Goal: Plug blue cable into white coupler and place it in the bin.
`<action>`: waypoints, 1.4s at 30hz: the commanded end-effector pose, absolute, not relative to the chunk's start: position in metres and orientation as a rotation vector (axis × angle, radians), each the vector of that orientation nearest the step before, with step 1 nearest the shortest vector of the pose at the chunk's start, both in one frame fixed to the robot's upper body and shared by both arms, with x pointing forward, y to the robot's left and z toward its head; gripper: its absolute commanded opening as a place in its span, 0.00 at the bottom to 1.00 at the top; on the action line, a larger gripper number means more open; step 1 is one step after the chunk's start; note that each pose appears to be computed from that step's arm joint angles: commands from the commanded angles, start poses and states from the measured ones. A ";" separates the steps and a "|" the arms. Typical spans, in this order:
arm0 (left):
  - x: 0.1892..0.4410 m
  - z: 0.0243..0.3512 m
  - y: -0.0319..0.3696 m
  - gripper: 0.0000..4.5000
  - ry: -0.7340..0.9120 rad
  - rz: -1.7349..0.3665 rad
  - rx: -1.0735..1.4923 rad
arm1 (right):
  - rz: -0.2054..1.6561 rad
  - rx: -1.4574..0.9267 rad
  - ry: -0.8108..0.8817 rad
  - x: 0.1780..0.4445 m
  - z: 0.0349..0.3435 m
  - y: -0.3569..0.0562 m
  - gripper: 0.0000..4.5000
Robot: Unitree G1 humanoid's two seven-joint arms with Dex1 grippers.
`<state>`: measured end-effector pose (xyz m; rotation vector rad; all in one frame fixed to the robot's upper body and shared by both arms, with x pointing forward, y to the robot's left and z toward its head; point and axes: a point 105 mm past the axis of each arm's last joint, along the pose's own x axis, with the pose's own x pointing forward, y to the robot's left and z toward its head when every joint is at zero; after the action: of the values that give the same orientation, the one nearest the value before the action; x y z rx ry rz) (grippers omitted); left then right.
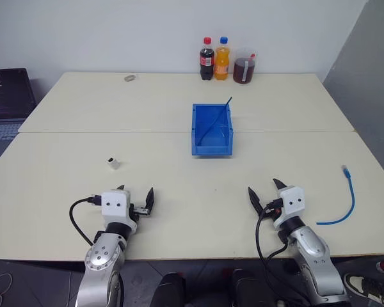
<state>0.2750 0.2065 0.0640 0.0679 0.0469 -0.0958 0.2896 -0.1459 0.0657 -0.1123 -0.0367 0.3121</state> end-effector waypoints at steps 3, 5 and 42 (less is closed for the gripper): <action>0.268 0.085 0.178 1.00 -0.027 -0.304 0.072 | 0.298 -0.116 -0.082 0.289 0.078 -0.148 1.00; 0.267 0.085 0.167 1.00 -0.022 -0.376 0.064 | 0.284 -0.116 -0.102 0.288 0.085 -0.150 1.00; 0.266 0.156 -0.003 1.00 -0.005 -1.615 0.313 | -0.207 -0.017 0.414 0.302 0.087 -0.368 0.93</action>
<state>0.2692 0.0017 0.1470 0.2900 0.0419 -1.5907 0.2993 -0.3650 0.0861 -0.0356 0.3998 -0.2280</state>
